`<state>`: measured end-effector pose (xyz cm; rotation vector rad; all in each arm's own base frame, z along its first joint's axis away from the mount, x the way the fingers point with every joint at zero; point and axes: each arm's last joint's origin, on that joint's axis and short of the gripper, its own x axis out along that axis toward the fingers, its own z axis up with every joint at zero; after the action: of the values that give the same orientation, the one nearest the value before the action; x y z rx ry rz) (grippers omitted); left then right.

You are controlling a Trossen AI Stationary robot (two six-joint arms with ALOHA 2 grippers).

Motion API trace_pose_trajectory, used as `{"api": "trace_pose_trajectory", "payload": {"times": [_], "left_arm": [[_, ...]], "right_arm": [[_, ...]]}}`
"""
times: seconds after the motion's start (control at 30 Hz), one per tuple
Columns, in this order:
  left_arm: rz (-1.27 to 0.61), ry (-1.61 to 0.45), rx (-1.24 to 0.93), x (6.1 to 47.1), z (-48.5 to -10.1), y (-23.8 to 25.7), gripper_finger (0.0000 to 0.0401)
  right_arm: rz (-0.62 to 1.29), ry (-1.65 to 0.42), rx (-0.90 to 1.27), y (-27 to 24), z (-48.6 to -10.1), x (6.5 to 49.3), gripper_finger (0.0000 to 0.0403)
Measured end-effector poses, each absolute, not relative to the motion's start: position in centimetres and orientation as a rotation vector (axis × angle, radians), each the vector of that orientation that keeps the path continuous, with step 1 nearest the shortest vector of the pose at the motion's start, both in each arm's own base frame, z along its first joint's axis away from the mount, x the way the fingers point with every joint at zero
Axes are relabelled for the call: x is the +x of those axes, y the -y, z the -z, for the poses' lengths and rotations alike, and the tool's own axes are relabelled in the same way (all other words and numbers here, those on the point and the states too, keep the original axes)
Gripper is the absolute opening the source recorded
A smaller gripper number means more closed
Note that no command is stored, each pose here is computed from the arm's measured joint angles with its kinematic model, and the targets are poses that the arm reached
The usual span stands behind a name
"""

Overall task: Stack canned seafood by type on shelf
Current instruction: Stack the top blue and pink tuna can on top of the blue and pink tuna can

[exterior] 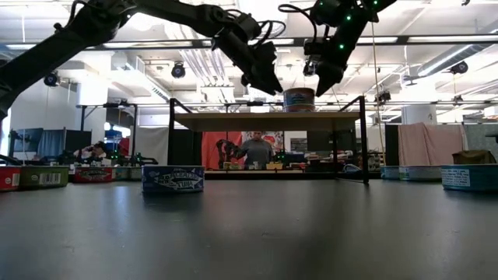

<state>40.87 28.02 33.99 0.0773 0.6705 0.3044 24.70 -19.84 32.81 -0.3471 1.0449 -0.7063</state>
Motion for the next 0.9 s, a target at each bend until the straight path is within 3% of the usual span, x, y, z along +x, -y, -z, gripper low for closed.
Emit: {"api": "trace_pose_trajectory", "payload": {"times": [0.3, 0.5, 0.9], "left_arm": [[-0.467, -0.600, 0.118, 41.2, -34.0, -29.7, 0.0261], [-0.432, -0.652, 0.104, 42.0, -33.0, -28.6, 0.0261], [-0.359, -0.715, 0.082, 42.4, -33.4, -25.9, 0.0261]], "right_arm": [[0.504, -1.080, -0.290, 19.1, -32.0, 24.5, 0.0226], [0.540, -1.002, -0.317, 19.5, -32.6, 25.0, 0.0226], [0.651, -1.089, -0.429, 20.2, -32.7, 24.4, 0.0226]]}}
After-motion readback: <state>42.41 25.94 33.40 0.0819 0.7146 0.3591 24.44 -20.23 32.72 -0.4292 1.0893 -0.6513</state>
